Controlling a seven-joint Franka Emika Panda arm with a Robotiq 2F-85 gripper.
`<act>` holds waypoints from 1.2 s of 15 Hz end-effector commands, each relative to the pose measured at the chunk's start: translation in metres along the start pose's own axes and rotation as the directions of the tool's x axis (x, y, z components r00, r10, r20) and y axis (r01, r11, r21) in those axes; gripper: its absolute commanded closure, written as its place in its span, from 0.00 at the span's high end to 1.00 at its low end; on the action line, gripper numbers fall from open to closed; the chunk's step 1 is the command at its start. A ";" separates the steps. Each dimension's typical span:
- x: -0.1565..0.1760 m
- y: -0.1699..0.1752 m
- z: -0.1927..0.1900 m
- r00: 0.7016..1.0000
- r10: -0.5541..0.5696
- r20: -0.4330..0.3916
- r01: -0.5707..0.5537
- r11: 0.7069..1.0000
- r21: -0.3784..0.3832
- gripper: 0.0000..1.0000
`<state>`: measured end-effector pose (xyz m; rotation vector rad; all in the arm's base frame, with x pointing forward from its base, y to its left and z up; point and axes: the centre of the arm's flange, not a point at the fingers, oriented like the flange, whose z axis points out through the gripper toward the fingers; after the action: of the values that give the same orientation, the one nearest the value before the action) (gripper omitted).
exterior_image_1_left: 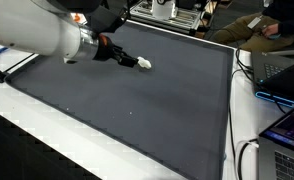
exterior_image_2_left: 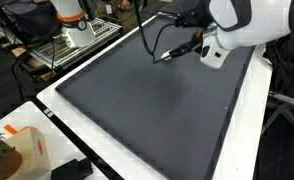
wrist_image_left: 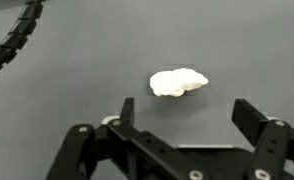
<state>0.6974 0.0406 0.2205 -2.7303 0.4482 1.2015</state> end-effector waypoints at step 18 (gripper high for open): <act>-0.129 0.006 -0.102 0.827 -0.358 -0.433 0.308 0.934 -0.183 1.00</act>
<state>0.6839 0.0393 0.3847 -3.0069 -0.0674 0.4960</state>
